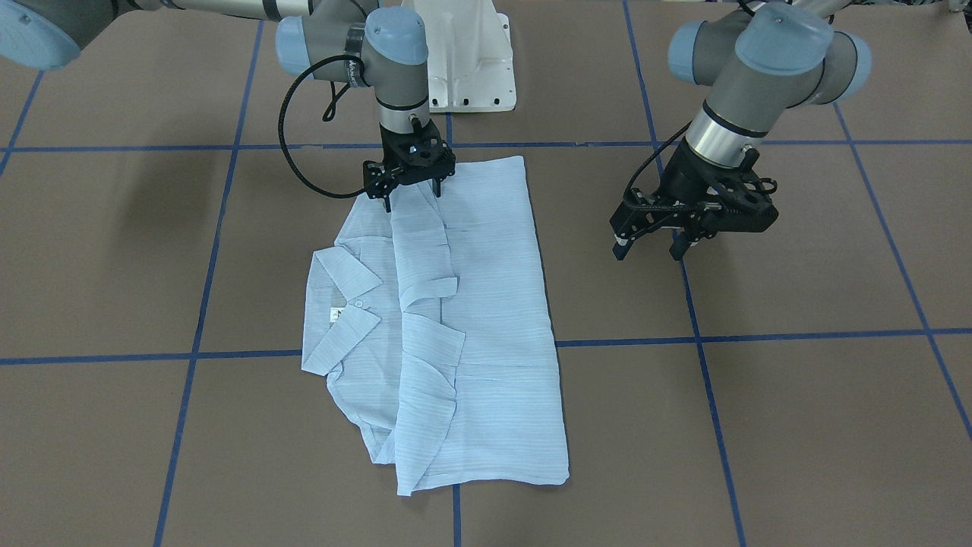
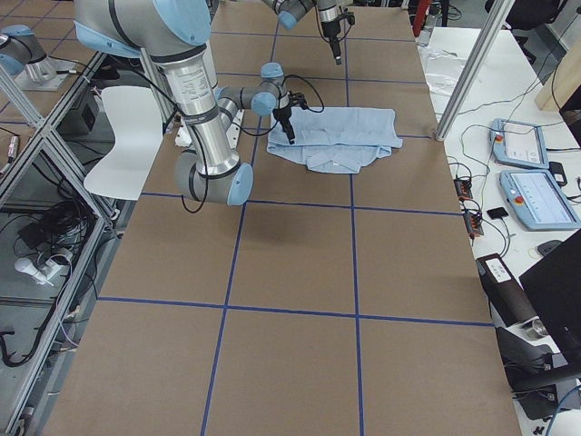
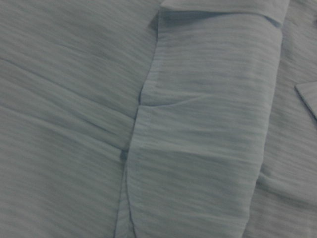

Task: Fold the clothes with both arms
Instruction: 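Press and smooth the shirt's center with the right gripper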

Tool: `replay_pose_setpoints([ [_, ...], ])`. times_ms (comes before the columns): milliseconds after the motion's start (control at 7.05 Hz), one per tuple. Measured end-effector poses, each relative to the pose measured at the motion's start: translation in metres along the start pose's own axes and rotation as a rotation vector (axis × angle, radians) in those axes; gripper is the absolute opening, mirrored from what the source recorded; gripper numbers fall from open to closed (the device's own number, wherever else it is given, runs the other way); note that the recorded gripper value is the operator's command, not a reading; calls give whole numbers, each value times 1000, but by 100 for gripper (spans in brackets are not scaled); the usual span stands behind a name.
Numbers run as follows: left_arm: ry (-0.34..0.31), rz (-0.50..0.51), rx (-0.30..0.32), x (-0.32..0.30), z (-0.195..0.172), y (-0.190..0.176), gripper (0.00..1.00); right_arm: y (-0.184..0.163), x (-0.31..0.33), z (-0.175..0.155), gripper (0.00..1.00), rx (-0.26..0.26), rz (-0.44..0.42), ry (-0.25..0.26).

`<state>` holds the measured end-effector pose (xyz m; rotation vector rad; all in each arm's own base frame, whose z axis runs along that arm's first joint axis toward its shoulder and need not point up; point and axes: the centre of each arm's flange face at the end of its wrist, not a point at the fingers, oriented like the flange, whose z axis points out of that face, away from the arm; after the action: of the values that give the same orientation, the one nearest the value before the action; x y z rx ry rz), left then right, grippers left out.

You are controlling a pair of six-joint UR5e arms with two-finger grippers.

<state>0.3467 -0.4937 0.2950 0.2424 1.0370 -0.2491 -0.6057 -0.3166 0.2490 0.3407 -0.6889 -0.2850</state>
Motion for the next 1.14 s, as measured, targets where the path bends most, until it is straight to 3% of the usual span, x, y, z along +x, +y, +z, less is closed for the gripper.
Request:
replay_pose_setpoints([
  [1135, -3, 1, -13, 1, 9, 5, 100, 9, -7, 3, 100, -17, -13, 11],
])
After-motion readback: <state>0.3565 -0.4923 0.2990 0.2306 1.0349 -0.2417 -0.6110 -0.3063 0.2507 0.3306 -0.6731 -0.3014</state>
